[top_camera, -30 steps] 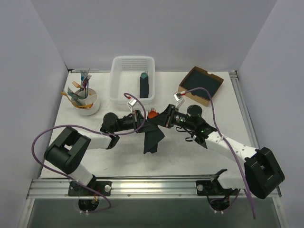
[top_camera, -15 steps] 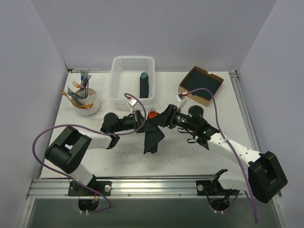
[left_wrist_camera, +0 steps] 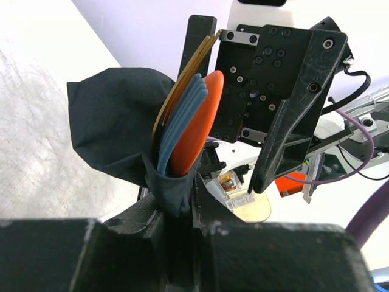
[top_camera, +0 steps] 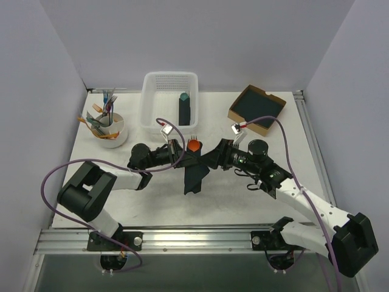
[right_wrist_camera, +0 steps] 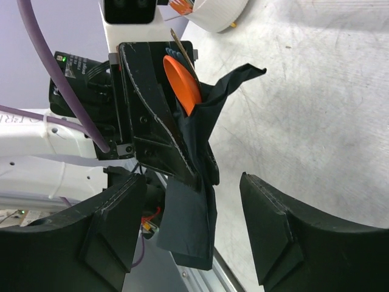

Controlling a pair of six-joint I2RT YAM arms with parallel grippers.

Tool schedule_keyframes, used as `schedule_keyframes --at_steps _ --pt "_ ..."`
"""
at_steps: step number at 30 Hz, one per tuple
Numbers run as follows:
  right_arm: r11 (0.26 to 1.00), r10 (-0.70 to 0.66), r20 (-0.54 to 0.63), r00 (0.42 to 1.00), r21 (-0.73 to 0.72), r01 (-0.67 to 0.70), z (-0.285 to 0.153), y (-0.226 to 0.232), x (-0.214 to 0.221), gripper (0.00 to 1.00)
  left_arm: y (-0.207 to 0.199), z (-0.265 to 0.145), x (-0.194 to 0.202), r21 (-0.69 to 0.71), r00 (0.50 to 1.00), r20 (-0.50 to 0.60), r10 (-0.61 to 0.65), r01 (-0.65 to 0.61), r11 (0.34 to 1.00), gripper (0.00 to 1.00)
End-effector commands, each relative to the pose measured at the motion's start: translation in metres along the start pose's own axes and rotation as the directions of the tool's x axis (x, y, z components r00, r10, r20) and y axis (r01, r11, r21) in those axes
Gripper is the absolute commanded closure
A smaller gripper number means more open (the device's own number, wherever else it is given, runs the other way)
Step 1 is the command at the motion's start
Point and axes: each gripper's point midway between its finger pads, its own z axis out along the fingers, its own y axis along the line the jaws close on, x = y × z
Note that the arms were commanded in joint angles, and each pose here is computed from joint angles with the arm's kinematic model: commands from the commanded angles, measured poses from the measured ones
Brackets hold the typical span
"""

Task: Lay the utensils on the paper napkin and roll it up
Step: Roll the napkin.

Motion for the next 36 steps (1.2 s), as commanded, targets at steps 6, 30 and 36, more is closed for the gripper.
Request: schedule_keyframes --at_steps 6,30,36 --pt "0.998 -0.047 -0.046 0.998 0.028 0.048 -0.006 -0.005 0.008 0.58 -0.038 0.004 -0.029 0.146 0.976 0.096 0.195 -0.208 0.967 0.95" --pt "0.983 -0.113 -0.097 0.989 0.136 0.126 -0.007 -0.022 0.002 1.0 -0.033 0.001 -0.027 0.153 0.984 0.067 0.166 -0.175 0.973 0.95" --pt "0.978 -0.104 -0.096 0.99 0.171 0.119 -0.006 -0.034 0.004 0.93 -0.033 0.0 -0.026 0.152 0.983 0.074 0.168 -0.177 0.972 0.94"
